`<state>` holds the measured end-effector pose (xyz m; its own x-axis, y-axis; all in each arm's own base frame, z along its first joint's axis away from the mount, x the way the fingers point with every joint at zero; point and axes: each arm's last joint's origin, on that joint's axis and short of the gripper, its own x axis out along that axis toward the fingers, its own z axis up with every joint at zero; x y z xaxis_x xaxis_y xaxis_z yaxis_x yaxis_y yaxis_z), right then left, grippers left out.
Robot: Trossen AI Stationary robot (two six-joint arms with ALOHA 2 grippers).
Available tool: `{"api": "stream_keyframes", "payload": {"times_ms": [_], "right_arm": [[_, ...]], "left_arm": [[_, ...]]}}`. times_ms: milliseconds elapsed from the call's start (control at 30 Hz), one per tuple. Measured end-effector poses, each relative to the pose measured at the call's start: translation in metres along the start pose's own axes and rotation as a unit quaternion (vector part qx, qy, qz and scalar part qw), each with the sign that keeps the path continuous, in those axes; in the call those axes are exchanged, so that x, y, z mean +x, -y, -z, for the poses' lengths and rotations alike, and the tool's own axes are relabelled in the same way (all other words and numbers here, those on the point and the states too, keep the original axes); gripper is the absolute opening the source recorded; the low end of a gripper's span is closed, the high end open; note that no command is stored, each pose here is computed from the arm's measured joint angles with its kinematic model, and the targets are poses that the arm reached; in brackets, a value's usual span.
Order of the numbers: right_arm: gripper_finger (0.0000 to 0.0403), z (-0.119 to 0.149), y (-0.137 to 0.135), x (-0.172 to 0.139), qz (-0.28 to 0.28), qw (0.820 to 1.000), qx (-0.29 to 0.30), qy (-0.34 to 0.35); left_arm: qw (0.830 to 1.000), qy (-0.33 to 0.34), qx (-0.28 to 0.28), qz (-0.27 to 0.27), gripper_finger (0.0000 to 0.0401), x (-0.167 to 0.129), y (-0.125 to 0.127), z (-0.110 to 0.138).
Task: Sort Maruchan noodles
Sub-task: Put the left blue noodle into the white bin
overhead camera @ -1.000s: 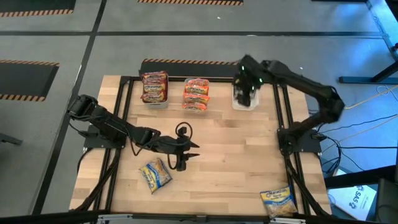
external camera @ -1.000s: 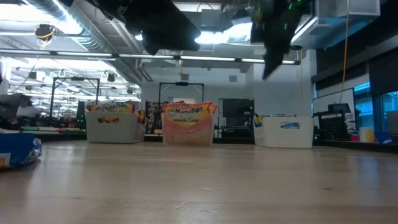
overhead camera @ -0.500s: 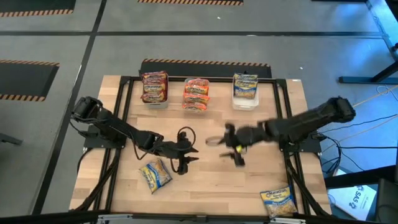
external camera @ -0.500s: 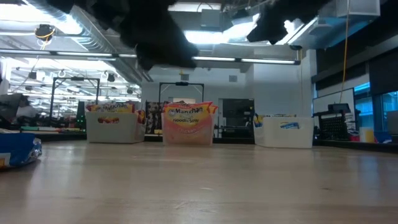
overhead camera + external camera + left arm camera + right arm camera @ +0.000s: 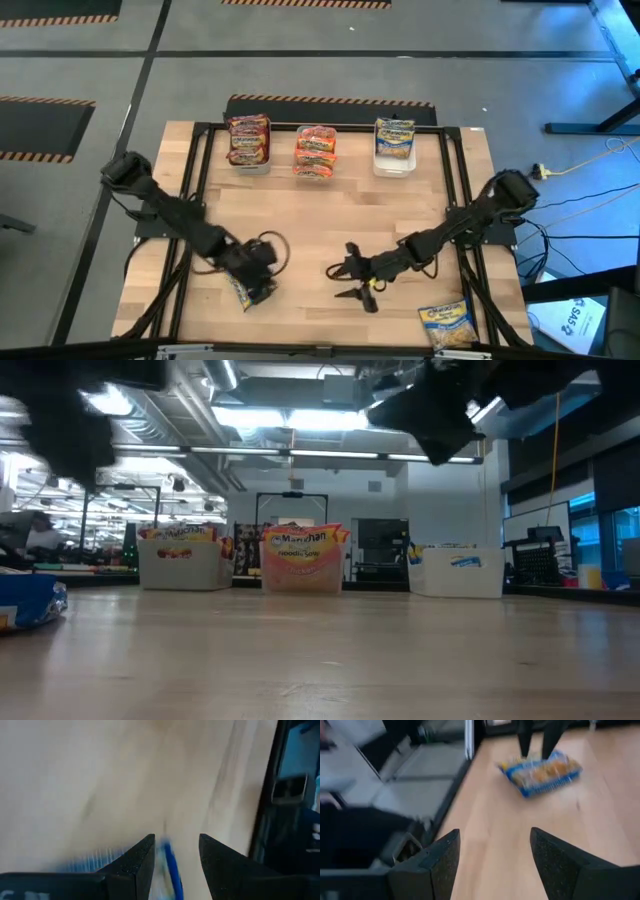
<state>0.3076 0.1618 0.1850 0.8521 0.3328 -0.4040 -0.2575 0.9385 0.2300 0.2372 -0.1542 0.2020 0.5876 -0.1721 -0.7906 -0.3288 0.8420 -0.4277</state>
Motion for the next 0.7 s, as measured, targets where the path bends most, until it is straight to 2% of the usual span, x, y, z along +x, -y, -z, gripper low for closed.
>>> {"api": "stream_keyframes", "payload": {"times_ms": [100,300,367,533,700], "right_arm": [[0.0227,-0.003,-0.002,0.015,-0.011,0.999,0.017,0.031],[0.0227,-0.009,0.004,0.058,0.016,1.000,0.007,0.011],[0.0227,-0.011,0.010,0.071,0.020,1.000,0.009,-0.003],[0.0227,-0.021,0.029,0.110,0.012,1.000,0.013,-0.026],[0.0227,-0.028,0.053,0.141,0.044,0.998,0.021,-0.046]], "left_arm": [[0.998,-0.039,-0.051,-0.006,0.0147,-0.014,0.006,0.024],[0.985,-0.098,-0.144,0.008,0.0146,-0.028,0.026,0.076],[0.982,-0.097,-0.164,-0.006,0.0147,-0.030,0.028,0.092],[0.976,-0.084,-0.198,-0.043,0.0147,-0.017,0.028,0.125],[0.973,-0.066,-0.199,-0.098,0.0147,0.006,0.019,0.136]]}}
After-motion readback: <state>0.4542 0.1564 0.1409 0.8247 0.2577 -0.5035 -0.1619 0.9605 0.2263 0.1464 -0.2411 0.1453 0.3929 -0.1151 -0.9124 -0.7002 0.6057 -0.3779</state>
